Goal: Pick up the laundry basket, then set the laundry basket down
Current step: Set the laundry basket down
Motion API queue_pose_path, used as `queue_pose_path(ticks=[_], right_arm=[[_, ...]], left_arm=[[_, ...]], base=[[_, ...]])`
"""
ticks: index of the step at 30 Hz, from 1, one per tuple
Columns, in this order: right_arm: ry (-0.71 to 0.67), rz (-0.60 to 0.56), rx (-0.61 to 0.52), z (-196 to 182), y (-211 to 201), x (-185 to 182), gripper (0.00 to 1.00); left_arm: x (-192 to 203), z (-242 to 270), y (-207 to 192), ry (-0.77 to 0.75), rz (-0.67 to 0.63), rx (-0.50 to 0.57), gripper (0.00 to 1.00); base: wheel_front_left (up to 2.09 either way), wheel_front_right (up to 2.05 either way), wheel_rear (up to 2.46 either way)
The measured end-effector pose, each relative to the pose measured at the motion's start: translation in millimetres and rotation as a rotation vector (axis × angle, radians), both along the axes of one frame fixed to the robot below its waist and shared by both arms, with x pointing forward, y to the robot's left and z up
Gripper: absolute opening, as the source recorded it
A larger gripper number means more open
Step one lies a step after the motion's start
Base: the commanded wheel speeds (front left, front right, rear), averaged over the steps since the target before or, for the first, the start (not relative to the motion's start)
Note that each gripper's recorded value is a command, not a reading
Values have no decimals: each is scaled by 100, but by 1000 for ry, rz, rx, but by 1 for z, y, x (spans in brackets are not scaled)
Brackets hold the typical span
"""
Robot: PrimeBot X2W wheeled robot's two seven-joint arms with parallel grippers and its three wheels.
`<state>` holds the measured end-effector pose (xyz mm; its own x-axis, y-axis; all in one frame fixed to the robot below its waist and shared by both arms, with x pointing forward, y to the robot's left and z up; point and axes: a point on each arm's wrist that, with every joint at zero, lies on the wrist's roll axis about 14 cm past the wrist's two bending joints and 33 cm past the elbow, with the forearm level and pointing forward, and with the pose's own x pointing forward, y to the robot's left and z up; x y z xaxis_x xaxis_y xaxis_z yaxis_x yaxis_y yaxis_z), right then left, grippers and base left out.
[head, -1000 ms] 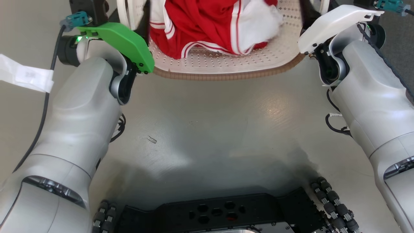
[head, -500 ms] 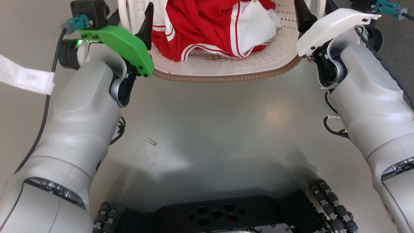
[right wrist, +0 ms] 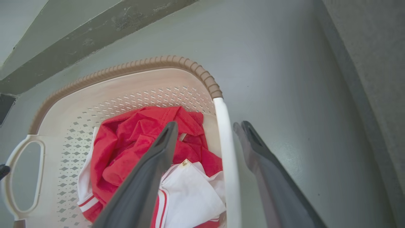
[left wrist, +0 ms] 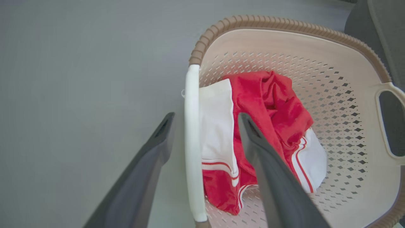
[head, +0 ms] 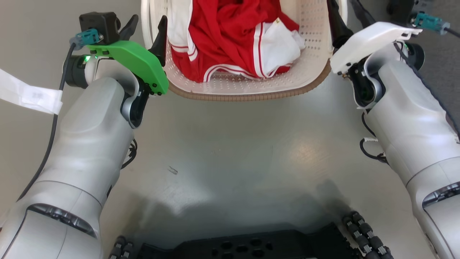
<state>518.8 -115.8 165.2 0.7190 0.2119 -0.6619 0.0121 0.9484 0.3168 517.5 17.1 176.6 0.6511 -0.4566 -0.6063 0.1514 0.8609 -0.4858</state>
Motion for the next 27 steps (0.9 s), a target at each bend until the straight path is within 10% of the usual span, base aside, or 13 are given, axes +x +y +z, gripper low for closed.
queue_pose_path(ticks=[27], right_arm=[[-258,-20,31,133,-7,1,100]], left_arm=[[13,133,23,-270,82,-42,100]], base=[[0,0,0]])
